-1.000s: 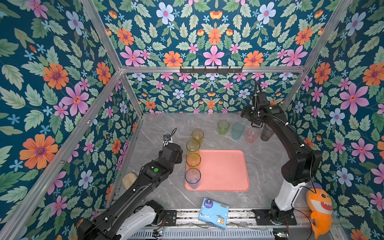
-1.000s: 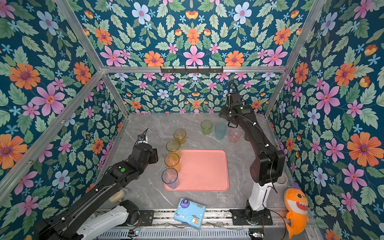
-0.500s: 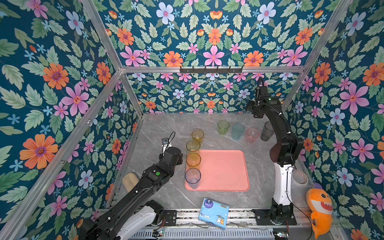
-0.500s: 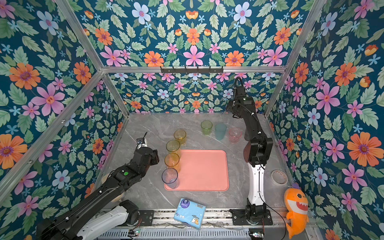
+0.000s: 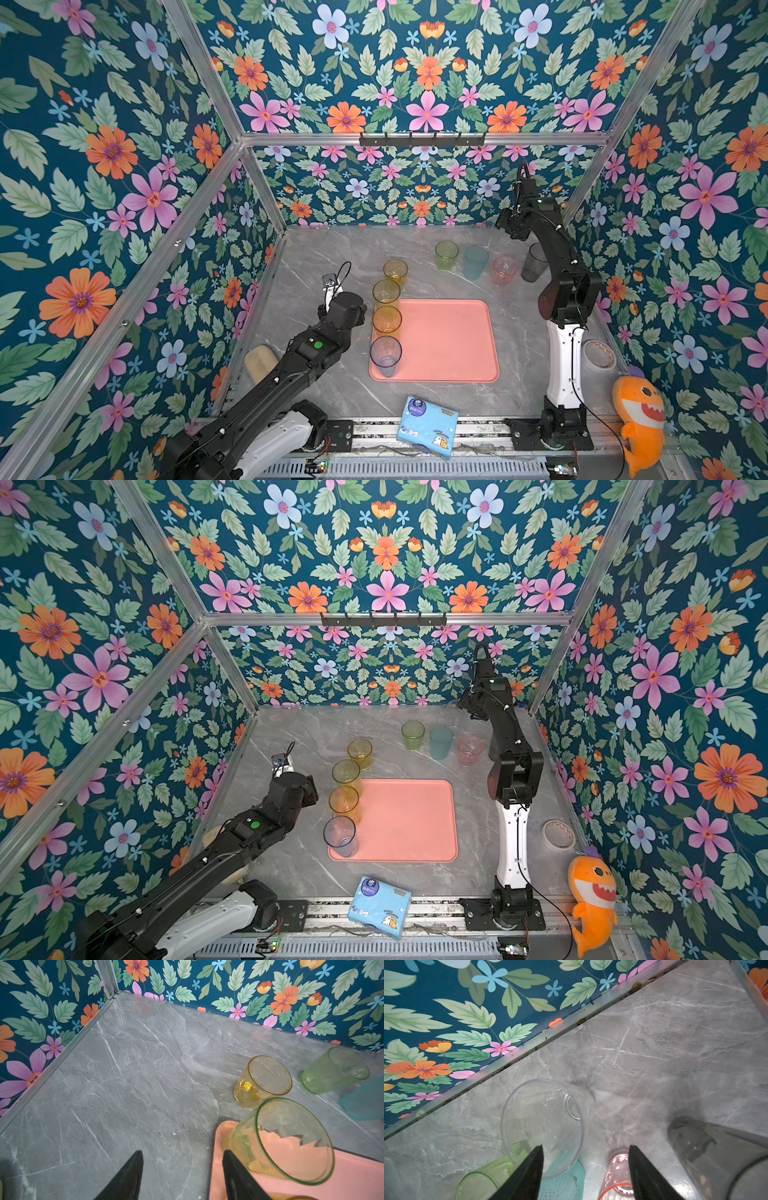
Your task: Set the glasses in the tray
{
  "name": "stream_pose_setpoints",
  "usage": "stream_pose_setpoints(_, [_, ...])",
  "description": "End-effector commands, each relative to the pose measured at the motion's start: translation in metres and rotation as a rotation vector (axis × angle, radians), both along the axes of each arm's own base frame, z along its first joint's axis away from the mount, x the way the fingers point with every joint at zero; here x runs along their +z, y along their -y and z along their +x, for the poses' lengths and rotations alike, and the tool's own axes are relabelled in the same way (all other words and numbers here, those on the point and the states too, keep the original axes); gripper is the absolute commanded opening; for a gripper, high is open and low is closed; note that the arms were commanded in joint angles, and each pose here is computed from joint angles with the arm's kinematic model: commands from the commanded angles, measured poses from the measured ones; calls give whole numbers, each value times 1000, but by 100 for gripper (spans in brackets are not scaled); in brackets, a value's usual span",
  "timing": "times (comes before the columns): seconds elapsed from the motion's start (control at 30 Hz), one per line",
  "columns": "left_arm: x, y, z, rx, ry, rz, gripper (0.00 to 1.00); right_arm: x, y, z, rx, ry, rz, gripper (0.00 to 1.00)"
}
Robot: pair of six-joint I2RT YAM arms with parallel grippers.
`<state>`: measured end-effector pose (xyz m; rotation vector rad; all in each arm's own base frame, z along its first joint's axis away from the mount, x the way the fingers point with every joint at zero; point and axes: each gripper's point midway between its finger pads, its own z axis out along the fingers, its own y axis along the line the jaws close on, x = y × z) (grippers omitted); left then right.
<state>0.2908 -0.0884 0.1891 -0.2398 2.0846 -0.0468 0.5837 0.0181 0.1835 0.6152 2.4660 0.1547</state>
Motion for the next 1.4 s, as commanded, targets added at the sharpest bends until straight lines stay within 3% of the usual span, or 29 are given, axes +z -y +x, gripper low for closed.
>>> stream_pose_setpoints(0.0, [3,-1,1,12,9,-13,63,-1,0,4,14,8,-5,62])
stream_pose_setpoints(0.13, [4,-2,0,8,4,1,63,-7,-1,6,21,3,-3,54])
stream_pose_setpoints(0.43, [14,-3,0,8,29,2,63,-24,-2,9,24,-24,1,49])
stream_pose_setpoints(0.53, [13,-3,0,7,27,8,64,-29,-4,9,32,-31,5,35])
stream_pose_setpoints(0.6, [10,-3,0,5,22,8,64,-31,-4,9,35,-35,4,31])
stream_pose_setpoints(0.87, [1,4,-1,-7,10,-46,64,-34,-3,9,34,-41,-1,23])
stream_pose_setpoints(1.37, [-12,-9,-14,22,0,-43,64,-36,-4,7,51,-52,-13,14])
